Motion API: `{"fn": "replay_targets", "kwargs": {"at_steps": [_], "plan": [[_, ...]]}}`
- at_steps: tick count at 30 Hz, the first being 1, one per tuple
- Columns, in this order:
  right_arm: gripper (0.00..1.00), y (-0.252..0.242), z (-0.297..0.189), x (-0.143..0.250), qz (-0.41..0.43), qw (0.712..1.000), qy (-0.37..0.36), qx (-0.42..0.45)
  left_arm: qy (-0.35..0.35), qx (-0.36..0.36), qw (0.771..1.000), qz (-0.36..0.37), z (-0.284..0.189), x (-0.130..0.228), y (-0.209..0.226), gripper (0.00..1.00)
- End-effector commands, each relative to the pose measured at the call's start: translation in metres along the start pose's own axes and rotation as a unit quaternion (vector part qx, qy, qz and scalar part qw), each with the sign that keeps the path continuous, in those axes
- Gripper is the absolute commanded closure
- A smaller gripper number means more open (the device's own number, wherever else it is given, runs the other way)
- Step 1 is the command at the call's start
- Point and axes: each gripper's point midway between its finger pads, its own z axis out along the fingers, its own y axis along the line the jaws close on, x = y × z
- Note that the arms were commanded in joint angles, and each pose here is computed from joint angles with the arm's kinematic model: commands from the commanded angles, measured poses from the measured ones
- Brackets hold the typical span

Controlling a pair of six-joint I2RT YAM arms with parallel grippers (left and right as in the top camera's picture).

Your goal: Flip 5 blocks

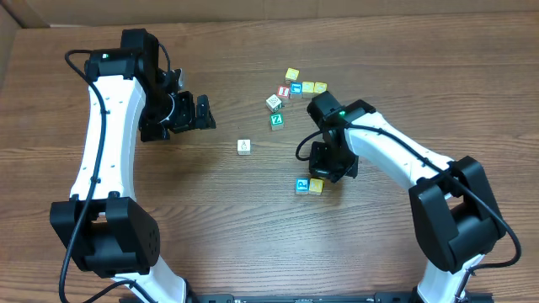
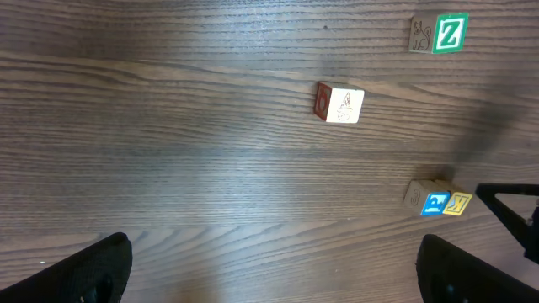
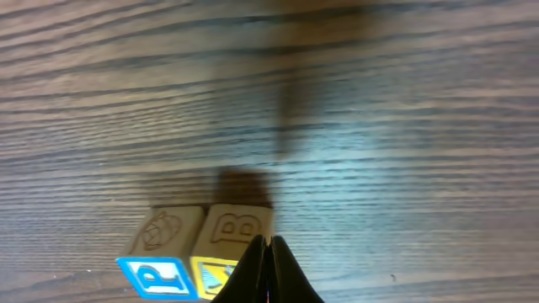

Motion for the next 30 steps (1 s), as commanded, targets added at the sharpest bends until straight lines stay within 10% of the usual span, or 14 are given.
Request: {"fn": "replay_targets", "kwargs": {"at_steps": [1, 30], "plan": [[0.96, -0.007, -0.005, -0.006, 0.008, 1.0, -0.007, 0.002, -0.006, 0.0, 1.0, 0.007, -0.001, -0.006, -0.003, 0.0], [0.96, 0.003, -0.008, 0.006, -0.007, 1.0, 0.0, 0.01, -0.006, 0.0, 1.0, 0.007, -0.001, -0.006, -0.003, 0.0]]}}
